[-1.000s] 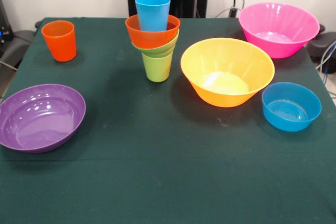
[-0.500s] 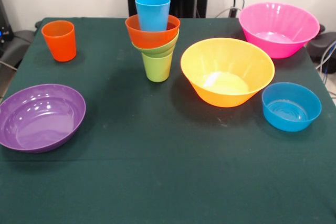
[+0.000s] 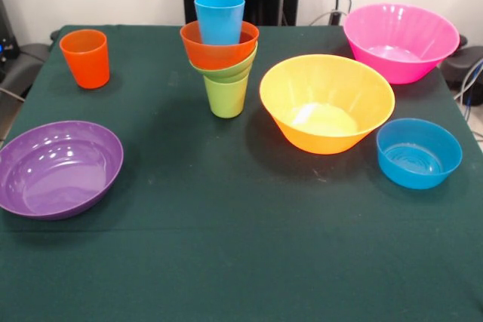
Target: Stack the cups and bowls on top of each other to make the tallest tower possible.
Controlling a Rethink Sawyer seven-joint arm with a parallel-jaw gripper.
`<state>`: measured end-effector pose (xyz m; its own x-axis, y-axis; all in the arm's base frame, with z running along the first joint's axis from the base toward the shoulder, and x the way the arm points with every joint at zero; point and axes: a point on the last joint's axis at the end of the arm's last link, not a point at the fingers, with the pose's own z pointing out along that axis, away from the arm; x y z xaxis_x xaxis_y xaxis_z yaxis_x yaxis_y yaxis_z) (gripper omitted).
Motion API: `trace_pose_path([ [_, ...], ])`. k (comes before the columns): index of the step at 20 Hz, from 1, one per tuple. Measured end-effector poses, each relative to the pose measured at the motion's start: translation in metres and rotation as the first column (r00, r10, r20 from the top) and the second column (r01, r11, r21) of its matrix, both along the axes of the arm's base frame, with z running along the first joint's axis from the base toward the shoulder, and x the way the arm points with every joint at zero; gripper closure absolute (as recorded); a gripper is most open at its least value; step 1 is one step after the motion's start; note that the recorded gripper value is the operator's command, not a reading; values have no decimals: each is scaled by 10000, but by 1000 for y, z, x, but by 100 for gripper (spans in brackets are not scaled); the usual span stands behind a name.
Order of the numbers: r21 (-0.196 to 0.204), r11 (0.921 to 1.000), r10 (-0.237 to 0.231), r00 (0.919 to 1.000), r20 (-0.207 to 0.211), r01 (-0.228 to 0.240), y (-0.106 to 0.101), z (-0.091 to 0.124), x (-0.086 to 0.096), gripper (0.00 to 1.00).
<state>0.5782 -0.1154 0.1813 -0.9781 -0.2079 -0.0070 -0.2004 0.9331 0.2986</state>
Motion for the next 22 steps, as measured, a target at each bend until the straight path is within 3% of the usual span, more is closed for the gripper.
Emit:
trace_pose_path([
  [11, -35, 10000, -31, 10000, -86, 31, -2, -2, -4, 100],
  [22, -276, 9991, 306, 9995, -102, -309, 2, -7, -8, 100],
])
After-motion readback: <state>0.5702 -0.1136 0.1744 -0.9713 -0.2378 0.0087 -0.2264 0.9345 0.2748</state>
